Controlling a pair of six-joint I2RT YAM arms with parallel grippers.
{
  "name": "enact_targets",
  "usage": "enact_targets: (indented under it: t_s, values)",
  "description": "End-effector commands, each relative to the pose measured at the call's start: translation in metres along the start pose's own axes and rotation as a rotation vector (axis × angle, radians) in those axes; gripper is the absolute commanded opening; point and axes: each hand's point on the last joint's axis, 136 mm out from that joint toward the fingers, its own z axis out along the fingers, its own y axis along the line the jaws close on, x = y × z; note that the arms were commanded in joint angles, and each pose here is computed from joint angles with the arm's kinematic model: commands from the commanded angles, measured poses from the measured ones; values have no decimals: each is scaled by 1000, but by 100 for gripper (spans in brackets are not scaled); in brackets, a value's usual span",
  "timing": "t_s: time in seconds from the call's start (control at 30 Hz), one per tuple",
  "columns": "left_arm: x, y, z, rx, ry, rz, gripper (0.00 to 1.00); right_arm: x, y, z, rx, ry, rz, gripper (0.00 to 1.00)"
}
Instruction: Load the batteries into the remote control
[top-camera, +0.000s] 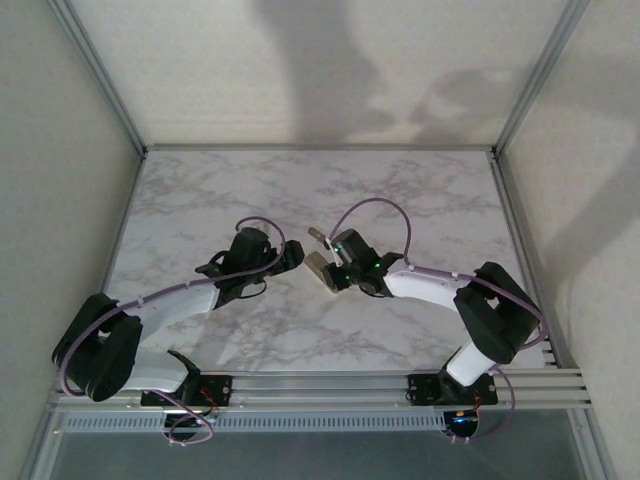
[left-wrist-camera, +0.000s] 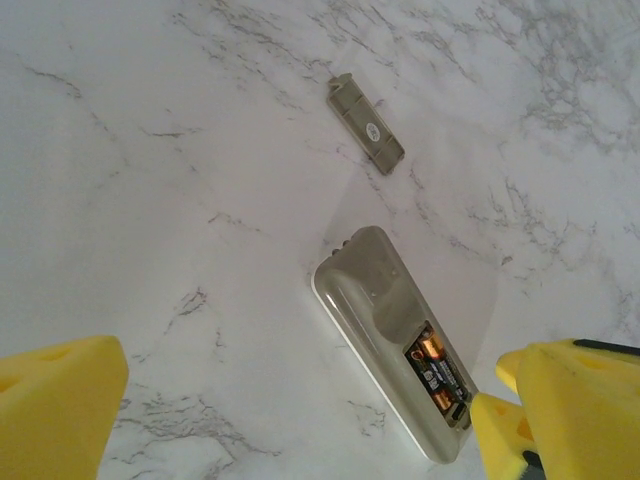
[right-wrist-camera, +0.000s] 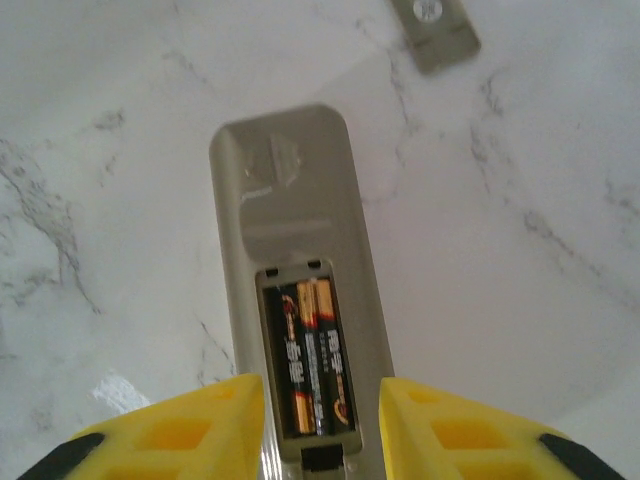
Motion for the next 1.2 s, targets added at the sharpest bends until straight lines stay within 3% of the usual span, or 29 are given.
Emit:
enact_targets:
  t_s: [0.0, 0.67, 0.87, 1.07, 1.17]
  values:
    - [1, -2, 2, 13, 0, -1, 99, 7, -3, 5, 9, 33, 9, 36]
    - [3, 3, 0, 3, 1, 4, 100, -10, -4, 33, 55, 105, -64, 33]
    - [4, 3, -1, 3, 0, 6, 99, -9, -5, 35, 61, 112, -61, 28]
    - [3, 4, -2, 3, -2, 3, 100, -10, -4, 33, 54, 102, -63, 15]
    - [3, 5, -2, 1, -3, 4, 100, -12, -3, 30, 53, 92, -63, 15]
